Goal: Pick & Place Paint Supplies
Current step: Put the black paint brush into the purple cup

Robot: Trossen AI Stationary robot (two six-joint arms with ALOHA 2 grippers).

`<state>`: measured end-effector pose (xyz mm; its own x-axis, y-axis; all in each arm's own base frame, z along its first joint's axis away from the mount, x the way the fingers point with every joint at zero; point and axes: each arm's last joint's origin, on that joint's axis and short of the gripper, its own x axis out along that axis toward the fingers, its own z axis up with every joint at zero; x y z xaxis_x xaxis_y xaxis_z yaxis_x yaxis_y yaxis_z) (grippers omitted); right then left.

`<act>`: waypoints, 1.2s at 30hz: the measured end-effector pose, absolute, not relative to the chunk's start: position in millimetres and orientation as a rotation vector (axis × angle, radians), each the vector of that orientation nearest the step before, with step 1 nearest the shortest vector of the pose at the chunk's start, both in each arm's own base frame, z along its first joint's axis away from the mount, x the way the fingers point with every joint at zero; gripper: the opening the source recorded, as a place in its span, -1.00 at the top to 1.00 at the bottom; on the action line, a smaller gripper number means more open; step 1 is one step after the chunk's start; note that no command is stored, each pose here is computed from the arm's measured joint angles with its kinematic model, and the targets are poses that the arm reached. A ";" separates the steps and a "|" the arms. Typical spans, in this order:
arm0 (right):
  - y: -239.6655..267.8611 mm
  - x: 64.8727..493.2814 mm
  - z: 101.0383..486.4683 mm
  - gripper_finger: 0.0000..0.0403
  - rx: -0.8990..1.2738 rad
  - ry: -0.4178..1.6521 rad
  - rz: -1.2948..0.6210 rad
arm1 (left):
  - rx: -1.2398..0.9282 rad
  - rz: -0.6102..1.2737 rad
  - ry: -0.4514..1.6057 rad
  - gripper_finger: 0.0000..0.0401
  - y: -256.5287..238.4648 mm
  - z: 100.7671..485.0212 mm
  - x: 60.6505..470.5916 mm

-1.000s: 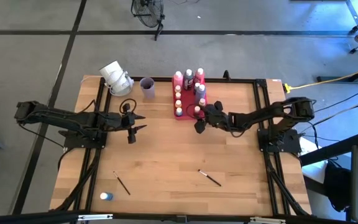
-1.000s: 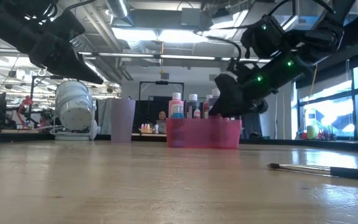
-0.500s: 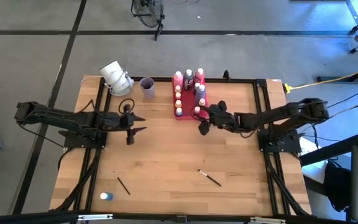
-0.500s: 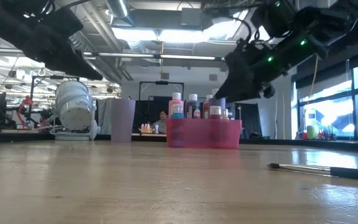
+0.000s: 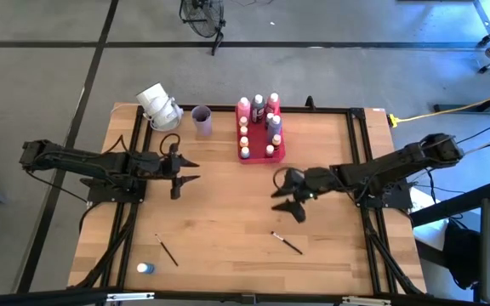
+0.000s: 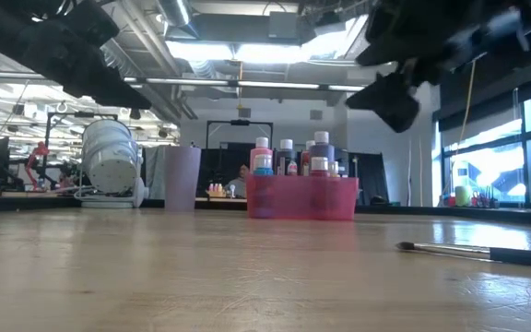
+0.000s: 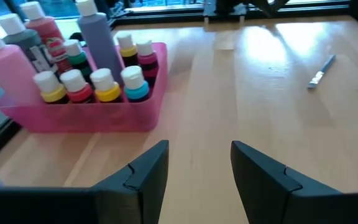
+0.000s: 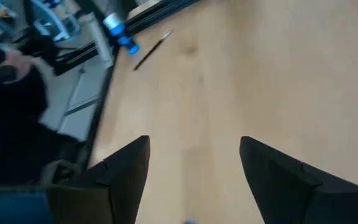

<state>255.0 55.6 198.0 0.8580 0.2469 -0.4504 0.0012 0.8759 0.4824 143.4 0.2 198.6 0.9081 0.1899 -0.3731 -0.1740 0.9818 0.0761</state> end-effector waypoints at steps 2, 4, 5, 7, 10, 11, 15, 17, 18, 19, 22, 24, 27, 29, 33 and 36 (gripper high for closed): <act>66.9 252.9 199.0 -0.26 0.521 0.543 0.165 | 0.037 0.165 0.389 0.16 -0.5 198.5 143.5; 78.8 253.4 206.4 -0.26 0.523 0.554 0.190 | 0.032 0.152 0.390 0.16 -0.9 198.5 143.6; 84.4 253.9 211.4 -0.26 0.514 0.565 0.195 | 0.031 0.151 0.389 0.16 -0.9 198.5 143.6; 93.3 253.4 219.4 -0.23 0.480 0.619 0.165 | 0.031 0.151 0.390 0.16 -0.9 198.5 143.6; 101.8 254.8 237.0 -0.16 0.429 0.684 0.071 | 0.022 0.153 0.389 0.16 -0.9 198.5 143.6; 104.5 255.9 244.0 -0.14 0.421 0.697 0.046 | 0.014 0.154 0.389 0.16 -0.9 198.5 143.6; 117.2 262.2 265.1 -0.08 0.428 0.751 0.022 | -0.013 0.154 0.400 0.16 -1.1 197.3 143.1; 122.3 266.7 272.1 -0.07 0.456 0.772 0.011 | -0.017 0.150 0.405 0.16 -1.2 196.7 143.2; 124.6 269.4 273.0 -0.07 0.467 0.792 -0.002 | -0.017 0.150 0.410 0.16 -1.2 196.3 143.1; 126.2 271.4 272.1 -0.06 0.476 0.821 -0.023 | -0.016 0.150 0.413 0.16 -1.2 196.0 143.0; 129.9 276.5 264.0 -0.06 0.519 0.936 -0.096 | -0.016 0.150 0.418 0.16 -1.2 195.4 143.3; 132.4 279.1 257.4 -0.06 0.544 1.016 -0.131 | -0.016 0.150 0.416 0.16 -1.2 195.6 143.3; 136.8 285.9 243.0 -0.06 0.553 1.104 -0.162 | -0.016 0.150 0.418 0.16 -1.2 195.5 143.3; 139.2 291.4 235.8 -0.06 0.550 1.133 -0.173 | -0.015 0.150 0.421 0.16 -1.3 195.2 143.2; 144.7 306.0 220.5 -0.06 0.555 1.209 -0.202 | -0.015 0.150 0.423 0.16 -1.2 194.9 143.0; 151.5 318.8 212.9 -0.06 0.544 1.270 -0.214 | -0.016 0.151 0.423 0.16 -1.2 195.0 143.0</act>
<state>318.8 151.5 212.9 0.2972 0.1422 -0.9441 0.4437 0.8550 0.2685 143.0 -1.2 195.0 0.9008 0.1423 -0.4103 -0.1488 0.9887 0.0162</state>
